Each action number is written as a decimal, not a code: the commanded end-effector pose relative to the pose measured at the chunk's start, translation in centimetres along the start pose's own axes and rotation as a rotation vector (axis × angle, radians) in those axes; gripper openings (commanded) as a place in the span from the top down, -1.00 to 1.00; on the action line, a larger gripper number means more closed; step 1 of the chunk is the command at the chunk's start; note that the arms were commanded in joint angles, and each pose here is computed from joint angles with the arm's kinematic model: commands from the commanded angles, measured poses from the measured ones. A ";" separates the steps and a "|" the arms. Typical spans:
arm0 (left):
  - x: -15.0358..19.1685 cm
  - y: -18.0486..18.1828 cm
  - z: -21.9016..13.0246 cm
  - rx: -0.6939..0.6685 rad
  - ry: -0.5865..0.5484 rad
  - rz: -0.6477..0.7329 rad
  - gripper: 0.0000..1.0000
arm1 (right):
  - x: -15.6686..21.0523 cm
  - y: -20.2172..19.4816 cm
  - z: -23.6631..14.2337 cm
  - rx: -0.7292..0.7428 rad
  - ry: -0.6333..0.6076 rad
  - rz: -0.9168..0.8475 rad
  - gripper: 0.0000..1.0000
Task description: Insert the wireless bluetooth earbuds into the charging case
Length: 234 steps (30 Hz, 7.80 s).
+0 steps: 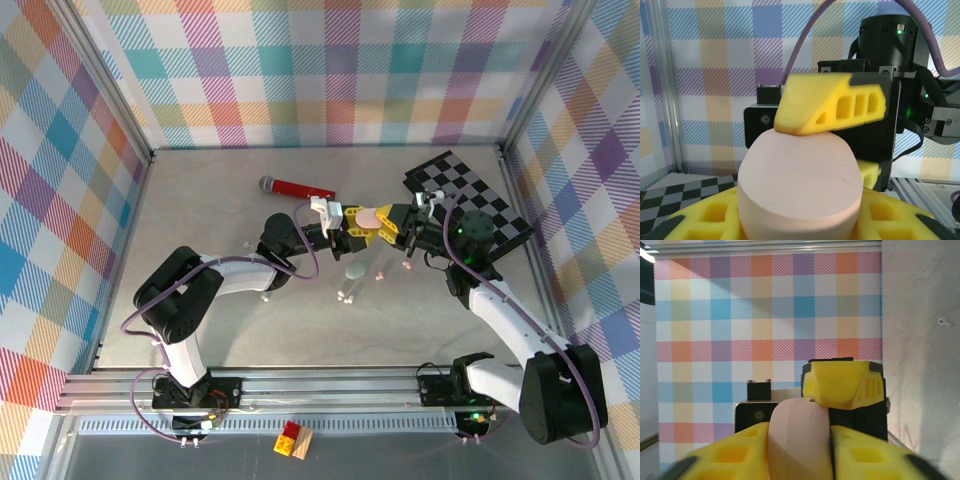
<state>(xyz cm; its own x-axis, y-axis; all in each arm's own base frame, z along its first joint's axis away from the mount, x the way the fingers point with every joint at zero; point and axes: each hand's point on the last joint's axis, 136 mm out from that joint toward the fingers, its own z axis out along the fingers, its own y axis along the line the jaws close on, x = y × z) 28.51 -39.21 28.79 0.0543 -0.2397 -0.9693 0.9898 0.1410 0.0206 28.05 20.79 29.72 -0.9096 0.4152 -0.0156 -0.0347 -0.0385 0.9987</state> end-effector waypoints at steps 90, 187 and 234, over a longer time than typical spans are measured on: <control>2.1 -4.6 -2.9 0.097 0.198 -0.104 0.32 | -0.2 0.8 -2.3 0.745 0.042 -1.500 -0.98; 1.4 -1.8 -6.8 -0.047 0.217 -0.061 0.32 | -3.4 -25.9 -2.2 0.779 0.018 -0.032 -0.01; 1.5 -2.0 -7.3 -0.062 0.223 -0.042 0.32 | -1.9 -28.2 -2.8 0.899 0.056 0.024 0.56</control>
<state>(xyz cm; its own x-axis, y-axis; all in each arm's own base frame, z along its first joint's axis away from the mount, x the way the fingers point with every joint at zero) 25.61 -33.33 24.52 -0.0743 -0.0130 -0.9972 0.9801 0.1834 -0.0754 29.68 18.59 2.03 -0.9204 0.3904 0.0221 0.2980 0.6639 0.6859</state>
